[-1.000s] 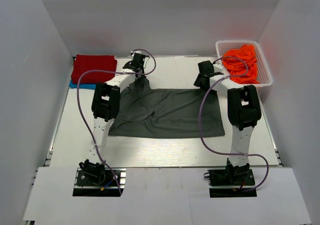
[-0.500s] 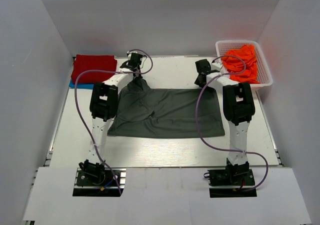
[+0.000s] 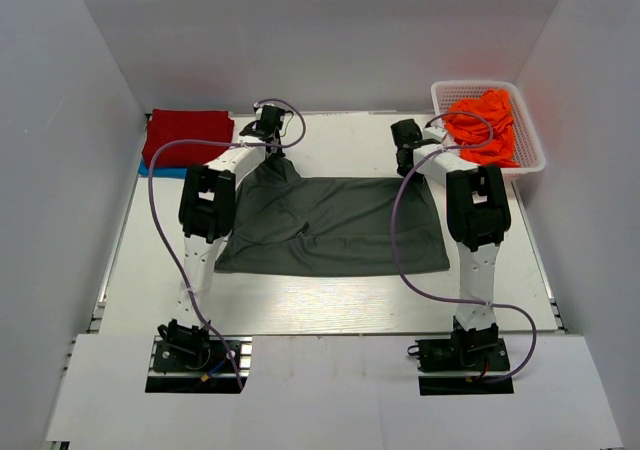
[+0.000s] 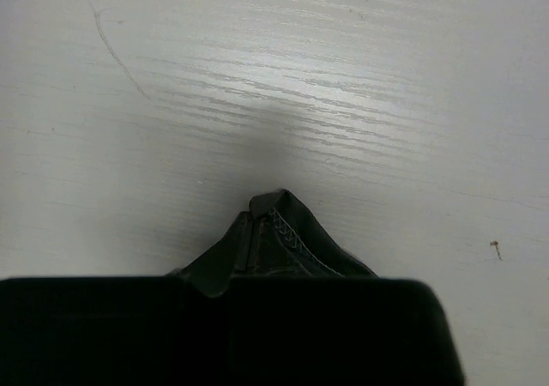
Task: Fold and stack the t-shirts
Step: Grap the side of the flattened tshirt furthest away from the robot with both arms, then fold the other side of the tshirt into a rectangle
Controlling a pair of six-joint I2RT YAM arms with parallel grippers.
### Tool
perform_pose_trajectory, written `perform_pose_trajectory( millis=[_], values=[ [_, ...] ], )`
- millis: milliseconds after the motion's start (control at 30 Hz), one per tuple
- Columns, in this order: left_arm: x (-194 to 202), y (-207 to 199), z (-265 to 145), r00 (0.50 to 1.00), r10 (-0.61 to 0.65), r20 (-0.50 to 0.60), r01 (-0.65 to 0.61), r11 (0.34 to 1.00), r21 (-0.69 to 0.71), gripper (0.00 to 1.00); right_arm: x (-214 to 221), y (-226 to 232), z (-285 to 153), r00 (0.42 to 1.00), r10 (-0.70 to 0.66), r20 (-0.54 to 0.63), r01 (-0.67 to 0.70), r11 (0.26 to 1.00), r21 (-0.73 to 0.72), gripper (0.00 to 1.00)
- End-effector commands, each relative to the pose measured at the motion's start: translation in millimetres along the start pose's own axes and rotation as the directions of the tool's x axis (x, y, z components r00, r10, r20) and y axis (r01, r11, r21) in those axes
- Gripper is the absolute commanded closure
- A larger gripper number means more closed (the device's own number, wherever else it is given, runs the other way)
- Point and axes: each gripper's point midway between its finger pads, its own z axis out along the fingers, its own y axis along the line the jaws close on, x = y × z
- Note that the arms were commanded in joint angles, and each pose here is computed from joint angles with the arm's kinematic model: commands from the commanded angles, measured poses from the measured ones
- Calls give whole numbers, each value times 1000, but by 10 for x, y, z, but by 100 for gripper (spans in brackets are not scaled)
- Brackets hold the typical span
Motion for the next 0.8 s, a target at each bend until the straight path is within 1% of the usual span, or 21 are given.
perform_pose_trajectory(
  millis=[0, 67, 100, 167, 233, 267, 300, 333, 367, 400, 433, 467, 500, 533, 567, 600, 633, 667, 700, 733, 767],
  values=[
    [-535, -22, -528, 994, -49, 96, 43, 997, 59, 100, 92, -132, -75, 997, -55, -52, 57, 998, 40, 100],
    [-596, -13, -614, 992, -54, 109, 48, 997, 65, 100, -96, -111, -172, 999, -53, -2, 53, 998, 30, 100],
    [-693, -1, -748, 990, -62, 126, 53, 996, 72, 100, -181, -110, -260, 999, -49, 20, 49, 999, 18, 100],
    [-602, 9, -845, 992, -50, 113, 42, 996, 73, 100, -299, -127, -388, 997, -47, 60, 47, 999, 3, 100],
    [-560, 62, -1050, 992, -54, 115, 43, 995, 95, 100, -274, -223, -484, 996, -59, 65, 59, 998, -8, 100],
    [-529, 29, -1148, 991, -65, 116, 52, 992, 114, 100, -485, -171, -682, 992, -23, 127, 31, 997, -66, 100],
    [-521, 17, -1235, 989, -84, 120, 67, 988, 142, 100, -248, -241, -624, 995, -58, 81, 64, 995, -75, 100],
    [-287, 101, -1236, 992, -90, 83, 79, 989, 128, 100, -263, -213, -653, 993, -66, 100, 76, 991, -105, 100],
    [-404, 140, -1507, 985, -112, 128, 91, 983, 161, 100, -413, -163, -858, 987, -56, 150, 81, 983, -164, 100],
    [-383, 181, -1613, 981, -136, 138, 111, 979, 170, 100, -224, -244, -805, 988, -92, 127, 112, 981, -162, 100],
    [-159, 234, -1618, 984, -136, 113, 115, 978, 177, 100, -211, -237, -846, 986, -94, 134, 118, 977, -179, 100],
    [-119, 239, -1717, 981, -155, 114, 130, 970, 204, 100, -233, -259, -976, 982, -107, 158, 139, 968, -209, 100],
    [-6, 293, -1897, 980, -167, 112, 137, 962, 236, 100, -154, -302, -973, 981, -120, 153, 151, 966, -209, 100],
    [12, 307, -1981, 975, -184, 124, 147, 955, 258, 100, -119, -343, -1021, 979, -126, 159, 159, 963, -217, 100],
    [75, 302, -2057, 973, -200, 114, 160, 945, 285, 100, -129, -284, -1108, 977, -124, 173, 167, 950, -262, 100],
    [270, 358, -2071, 975, -207, 82, 177, 943, 281, 100, -150, -344, -1157, 974, -125, 190, 171, 953, -249, 100],
    [246, 399, -2227, 966, -237, 101, 198, 933, 299, 100, -10, -388, -1137, 975, -146, 168, 186, 948, -257, 100],
    [305, 404, -2285, 960, -267, 86, 228, 921, 314, 100, 15, -390, -1160, 973, -152, 171, 194, 944, -265, 100],
    [527, 459, -2265, 962, -267, 49, 241, 922, 304, 100, -36, -392, -1271, 972, -132, 196, 186, 940, -285, 100],
    [610, 479, -2304, 961, -273, 37, 248, 917, 312, 100, 85, -474, -1227, 973, -148, 178, 193, 943, -272, 100],
    [612, 480, -2422, 953, -298, 44, 266, 900, 344, 100, 118, -494, -1239, 973, -148, 176, 193, 942, -274, 100]
  ],
)
